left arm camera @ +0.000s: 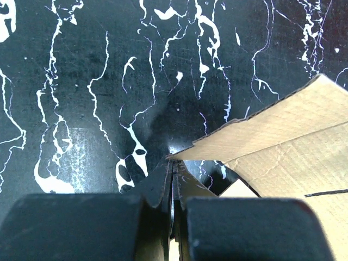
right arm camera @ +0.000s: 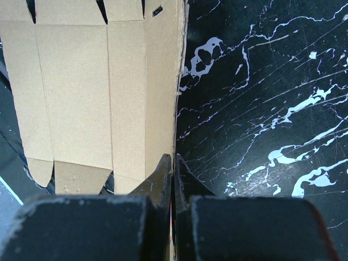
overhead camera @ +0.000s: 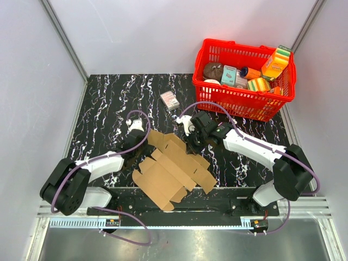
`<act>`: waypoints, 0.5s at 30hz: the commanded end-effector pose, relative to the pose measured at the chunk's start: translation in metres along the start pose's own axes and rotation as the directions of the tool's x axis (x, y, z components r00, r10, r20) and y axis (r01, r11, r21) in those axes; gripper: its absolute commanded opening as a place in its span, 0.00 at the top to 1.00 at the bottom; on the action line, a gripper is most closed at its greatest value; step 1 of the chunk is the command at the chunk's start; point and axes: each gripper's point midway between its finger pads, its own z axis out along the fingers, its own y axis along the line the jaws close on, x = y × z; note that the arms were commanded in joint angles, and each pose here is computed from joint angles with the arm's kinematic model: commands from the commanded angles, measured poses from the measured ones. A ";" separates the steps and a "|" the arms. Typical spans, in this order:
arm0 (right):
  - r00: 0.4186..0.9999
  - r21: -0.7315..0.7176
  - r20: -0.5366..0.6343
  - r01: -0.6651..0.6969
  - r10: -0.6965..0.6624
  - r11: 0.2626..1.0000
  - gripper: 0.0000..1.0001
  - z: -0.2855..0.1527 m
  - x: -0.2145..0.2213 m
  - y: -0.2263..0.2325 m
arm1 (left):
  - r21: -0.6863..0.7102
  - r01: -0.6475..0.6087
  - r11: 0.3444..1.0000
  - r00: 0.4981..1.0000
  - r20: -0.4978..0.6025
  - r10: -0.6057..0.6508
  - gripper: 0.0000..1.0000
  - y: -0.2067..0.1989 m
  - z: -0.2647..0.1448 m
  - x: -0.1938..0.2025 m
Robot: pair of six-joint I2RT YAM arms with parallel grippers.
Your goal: Fold the paper box
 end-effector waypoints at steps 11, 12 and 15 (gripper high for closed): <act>0.998 -0.015 0.061 0.015 -0.014 1.000 1.00 -0.010 -0.013 0.005 | 0.171 -0.008 0.985 1.000 0.027 0.004 1.00 -0.036 0.011 -0.013; 0.998 -0.015 0.061 0.015 -0.014 1.000 1.00 -0.010 -0.014 0.005 | 0.173 -0.010 0.985 1.000 0.025 0.006 1.00 -0.036 0.012 -0.013; 0.998 -0.013 0.060 0.014 -0.014 1.000 1.00 -0.010 -0.014 0.004 | 0.184 -0.014 0.983 1.000 0.014 0.011 1.00 -0.038 0.012 -0.009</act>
